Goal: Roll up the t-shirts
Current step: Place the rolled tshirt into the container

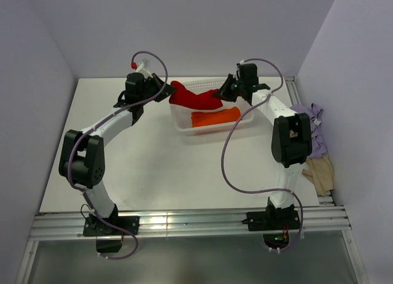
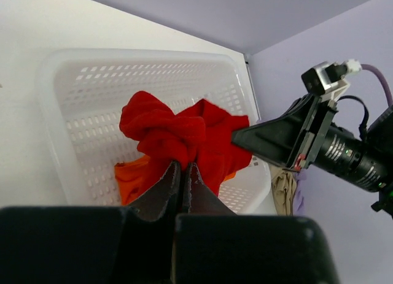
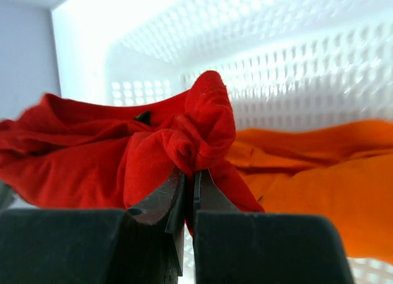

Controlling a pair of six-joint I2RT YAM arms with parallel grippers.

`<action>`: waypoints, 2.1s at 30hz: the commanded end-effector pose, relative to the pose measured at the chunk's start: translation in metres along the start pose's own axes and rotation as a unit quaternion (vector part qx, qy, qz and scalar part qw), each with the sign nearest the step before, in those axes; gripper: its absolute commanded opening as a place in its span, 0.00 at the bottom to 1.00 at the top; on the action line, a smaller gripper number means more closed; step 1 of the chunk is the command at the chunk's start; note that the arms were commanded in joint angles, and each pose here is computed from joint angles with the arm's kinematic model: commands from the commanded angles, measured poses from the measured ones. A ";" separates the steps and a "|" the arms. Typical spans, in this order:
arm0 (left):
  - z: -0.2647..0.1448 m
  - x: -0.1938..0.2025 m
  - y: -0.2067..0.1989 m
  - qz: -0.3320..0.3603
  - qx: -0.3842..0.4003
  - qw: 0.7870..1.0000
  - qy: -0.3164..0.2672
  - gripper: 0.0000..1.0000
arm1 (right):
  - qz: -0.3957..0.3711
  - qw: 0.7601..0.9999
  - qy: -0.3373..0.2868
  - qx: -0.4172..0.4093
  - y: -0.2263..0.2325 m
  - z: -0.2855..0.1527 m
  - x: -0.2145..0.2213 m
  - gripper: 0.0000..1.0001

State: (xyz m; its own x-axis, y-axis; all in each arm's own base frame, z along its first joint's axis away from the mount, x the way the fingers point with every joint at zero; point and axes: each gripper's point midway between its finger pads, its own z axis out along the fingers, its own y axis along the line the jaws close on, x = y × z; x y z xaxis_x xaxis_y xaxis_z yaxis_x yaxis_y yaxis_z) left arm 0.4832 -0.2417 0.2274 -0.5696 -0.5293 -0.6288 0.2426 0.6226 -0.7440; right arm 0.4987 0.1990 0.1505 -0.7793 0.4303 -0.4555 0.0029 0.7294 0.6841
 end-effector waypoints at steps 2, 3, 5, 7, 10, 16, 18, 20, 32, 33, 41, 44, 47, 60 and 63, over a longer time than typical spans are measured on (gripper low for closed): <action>0.018 0.007 -0.017 -0.002 0.038 0.999 -0.001 0.00 | -0.022 0.999 -0.034 -0.030 0.015 -0.023 -0.044 0.00; 0.027 0.012 -0.012 0.002 0.032 0.999 0.003 0.00 | -0.023 0.999 -0.035 -0.027 0.011 -0.022 -0.047 0.00; 0.040 0.023 -0.012 0.009 0.024 1.000 0.008 0.00 | -0.021 0.999 -0.038 -0.016 -0.001 -0.018 -0.052 0.00; 0.056 0.034 -0.008 0.012 0.017 1.000 0.021 0.00 | -0.018 0.999 -0.042 -0.013 -0.009 -0.014 -0.056 0.00; 0.075 0.049 -0.003 0.017 0.009 0.999 0.031 0.00 | -0.016 0.999 -0.047 0.004 -0.026 -0.009 -0.061 0.00; 0.106 0.075 0.015 0.031 -0.023 0.998 0.057 0.00 | -0.018 0.999 -0.038 0.028 -0.049 0.004 -0.056 0.00; 0.108 0.077 0.023 0.034 -0.040 0.997 0.057 0.00 | -0.020 0.998 -0.040 0.045 -0.057 0.002 -0.054 0.00; 0.106 0.085 0.034 0.038 -0.066 0.995 0.069 0.00 | -0.023 0.997 -0.043 0.066 -0.067 0.000 -0.052 0.00; 0.086 0.097 0.053 0.037 -0.143 0.984 0.097 0.00 | -0.027 0.992 -0.031 0.117 -0.088 -0.022 -0.033 0.00; 0.084 0.099 0.054 0.039 -0.148 0.983 0.101 0.00 | -0.028 0.992 -0.034 0.121 -0.088 -0.024 -0.033 0.00; 0.072 0.113 0.054 0.066 -0.187 0.972 0.126 0.00 | -0.050 0.980 -0.026 0.193 -0.112 -0.030 -0.021 0.00; 0.068 0.120 0.064 0.063 -0.205 0.967 0.137 0.00 | -0.055 0.973 -0.012 0.222 -0.124 -0.028 -0.009 0.00; 0.065 0.130 0.069 0.063 -0.216 0.962 0.153 0.00 | -0.061 0.964 -0.006 0.260 -0.137 -0.030 -0.002 0.00; 0.056 0.119 0.053 0.088 -0.217 0.965 0.121 0.21 | -0.071 0.955 -0.025 0.288 -0.134 -0.039 -0.010 0.33; 0.060 0.102 0.038 0.098 -0.207 0.968 0.107 0.27 | -0.068 0.956 -0.040 0.282 -0.127 -0.044 -0.016 0.43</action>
State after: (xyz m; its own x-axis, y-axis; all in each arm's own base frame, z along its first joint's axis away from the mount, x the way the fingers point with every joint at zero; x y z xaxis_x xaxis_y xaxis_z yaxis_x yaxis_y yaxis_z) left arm 0.4723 -0.3083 0.0696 -0.7616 -0.2788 -0.5851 0.0080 0.8986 -0.4386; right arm 0.4800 0.0907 0.0634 -0.7960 0.3236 -0.5115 0.2331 0.9438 0.2343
